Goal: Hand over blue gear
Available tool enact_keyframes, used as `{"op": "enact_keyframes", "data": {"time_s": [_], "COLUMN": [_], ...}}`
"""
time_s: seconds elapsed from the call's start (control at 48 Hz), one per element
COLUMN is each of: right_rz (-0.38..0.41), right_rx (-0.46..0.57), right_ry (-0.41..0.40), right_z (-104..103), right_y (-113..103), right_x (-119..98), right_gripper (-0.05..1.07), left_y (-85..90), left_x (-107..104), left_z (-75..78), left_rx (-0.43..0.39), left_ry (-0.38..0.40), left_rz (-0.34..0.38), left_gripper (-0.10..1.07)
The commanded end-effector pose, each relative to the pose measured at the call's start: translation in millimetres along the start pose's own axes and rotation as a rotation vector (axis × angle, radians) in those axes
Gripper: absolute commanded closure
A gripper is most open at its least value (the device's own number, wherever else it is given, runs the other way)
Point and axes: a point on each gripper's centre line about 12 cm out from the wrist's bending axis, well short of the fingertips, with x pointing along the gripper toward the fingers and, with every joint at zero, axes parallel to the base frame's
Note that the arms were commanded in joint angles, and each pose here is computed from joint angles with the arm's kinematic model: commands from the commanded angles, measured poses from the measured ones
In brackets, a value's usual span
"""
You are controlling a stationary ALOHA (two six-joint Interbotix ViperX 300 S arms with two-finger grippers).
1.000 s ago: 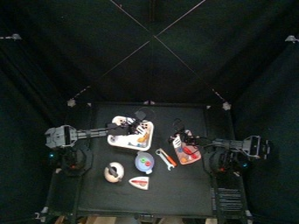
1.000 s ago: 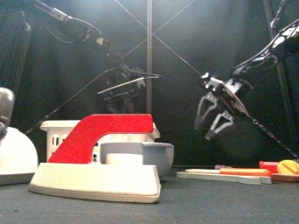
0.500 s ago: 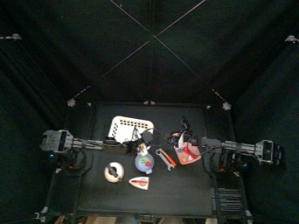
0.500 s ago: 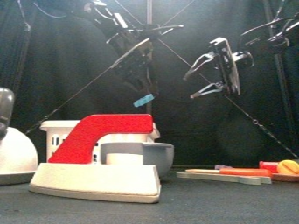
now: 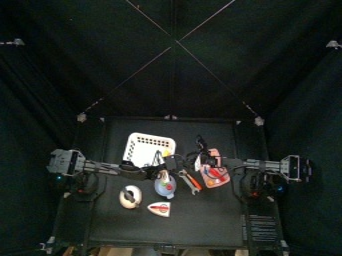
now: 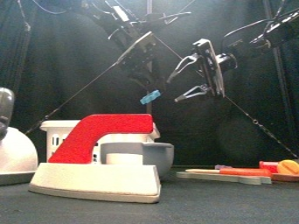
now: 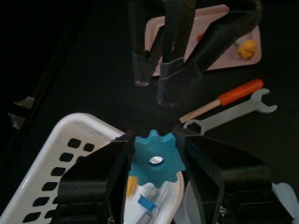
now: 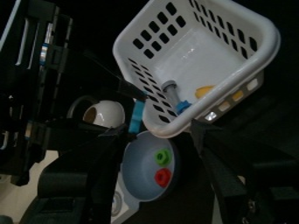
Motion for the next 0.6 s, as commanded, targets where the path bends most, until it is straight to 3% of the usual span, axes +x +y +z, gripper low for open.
{"op": "enact_keyframes", "data": {"time_s": [0.0, 0.583], "right_rz": [0.04, 0.018], "right_rx": [-0.012, -0.018], "right_ry": [-0.027, 0.012], "right_z": [10, 5], "right_y": [13, 11], "right_x": [1, 27], "right_gripper": [0.1, 0.11], "left_y": [2.1, -1.1], "left_x": [-6, -3], "left_z": [13.6, 16.4], "left_rx": [-0.011, -0.002], "left_ry": [-0.039, -0.044], "left_rz": [-0.001, -0.004], "left_gripper": [0.21, 0.21]}}
